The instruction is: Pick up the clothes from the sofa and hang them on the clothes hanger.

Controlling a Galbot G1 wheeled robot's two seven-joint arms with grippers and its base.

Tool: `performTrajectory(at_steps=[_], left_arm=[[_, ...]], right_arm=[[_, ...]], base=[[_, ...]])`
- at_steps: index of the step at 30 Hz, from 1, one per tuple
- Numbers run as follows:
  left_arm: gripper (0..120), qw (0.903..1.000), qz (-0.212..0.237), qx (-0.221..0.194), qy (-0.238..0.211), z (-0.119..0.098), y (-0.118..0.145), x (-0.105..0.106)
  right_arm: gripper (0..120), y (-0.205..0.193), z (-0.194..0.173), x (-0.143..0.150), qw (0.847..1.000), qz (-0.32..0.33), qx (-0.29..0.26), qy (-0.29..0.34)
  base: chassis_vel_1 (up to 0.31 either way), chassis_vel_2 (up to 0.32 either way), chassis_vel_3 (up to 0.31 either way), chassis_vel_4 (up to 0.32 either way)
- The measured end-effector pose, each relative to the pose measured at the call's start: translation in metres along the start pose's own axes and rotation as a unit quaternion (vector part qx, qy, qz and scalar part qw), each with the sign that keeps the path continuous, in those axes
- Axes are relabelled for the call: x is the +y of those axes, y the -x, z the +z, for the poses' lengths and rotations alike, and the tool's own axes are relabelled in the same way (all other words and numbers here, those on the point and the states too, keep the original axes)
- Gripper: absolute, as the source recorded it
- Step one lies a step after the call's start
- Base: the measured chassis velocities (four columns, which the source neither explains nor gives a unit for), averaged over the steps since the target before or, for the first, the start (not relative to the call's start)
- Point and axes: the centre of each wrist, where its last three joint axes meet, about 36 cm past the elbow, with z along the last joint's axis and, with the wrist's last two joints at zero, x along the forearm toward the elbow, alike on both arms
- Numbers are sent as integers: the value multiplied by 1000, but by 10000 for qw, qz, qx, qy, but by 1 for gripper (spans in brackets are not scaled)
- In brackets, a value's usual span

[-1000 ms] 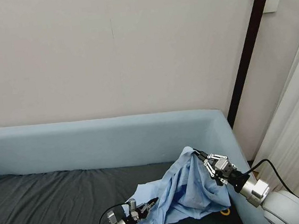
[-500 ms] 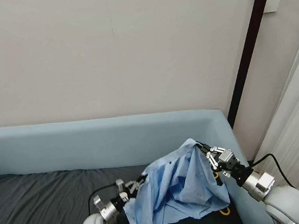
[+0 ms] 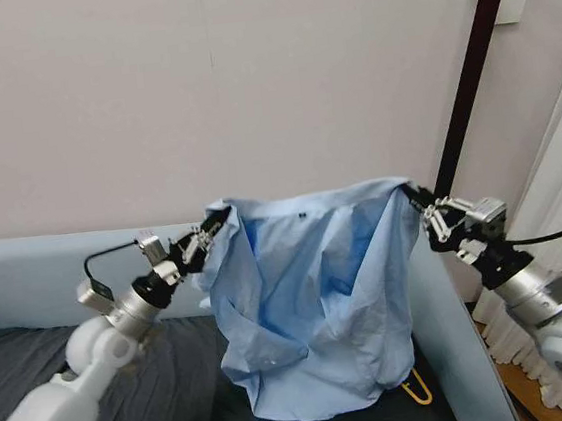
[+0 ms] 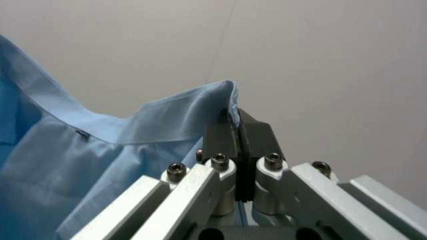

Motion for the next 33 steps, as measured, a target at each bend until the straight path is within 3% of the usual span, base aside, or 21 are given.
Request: performTrajectory(at_steps=[2,4,7,10,14,18,25,28,29,33], left_arm=[[0,9998,30,-63,172,-28,1,-4],[0,9996,43,-50,260,-38,-1,-6],[0,9987,76,150,471,-51,-17,-14],[0,9986,89,193,492,-53,-22,-19],[0,9978,125,260,602,-68,-22,-22],[0,9971,172,282,688,-85,-25,-28],[0,9952,442,85,874,-126,-14,-51],[0,9922,593,-167,1079,-161,0,-62],[0,9922,593,-167,1079,-161,0,-62],[0,9868,761,-388,1376,-197,14,-70]], right_arm=[[0,2,-17,-3,9990,25,-63,-437],[0,1,-18,-4,9972,-18,3,-742],[0,-17,4,7,9787,-731,724,-1777],[0,-29,8,21,9695,-1017,1144,-1913],[0,-26,-19,30,9594,-1017,1784,-1932],[0,-21,-39,27,9576,-966,1963,-1875],[0,-9,-99,13,9762,-820,1499,-1337],[0,-3,-139,-3,9884,-608,1004,-964],[0,-3,-139,-3,9884,-608,1004,-964],[0,-1,-184,-14,9919,-454,493,-1080]], base=[[0,0,0,0],[0,0,0,0],[0,0,0,0],[0,0,0,0],[0,0,0,0],[0,0,0,0],[0,0,0,0],[0,0,0,0],[0,0,0,0],[0,0,0,0]])
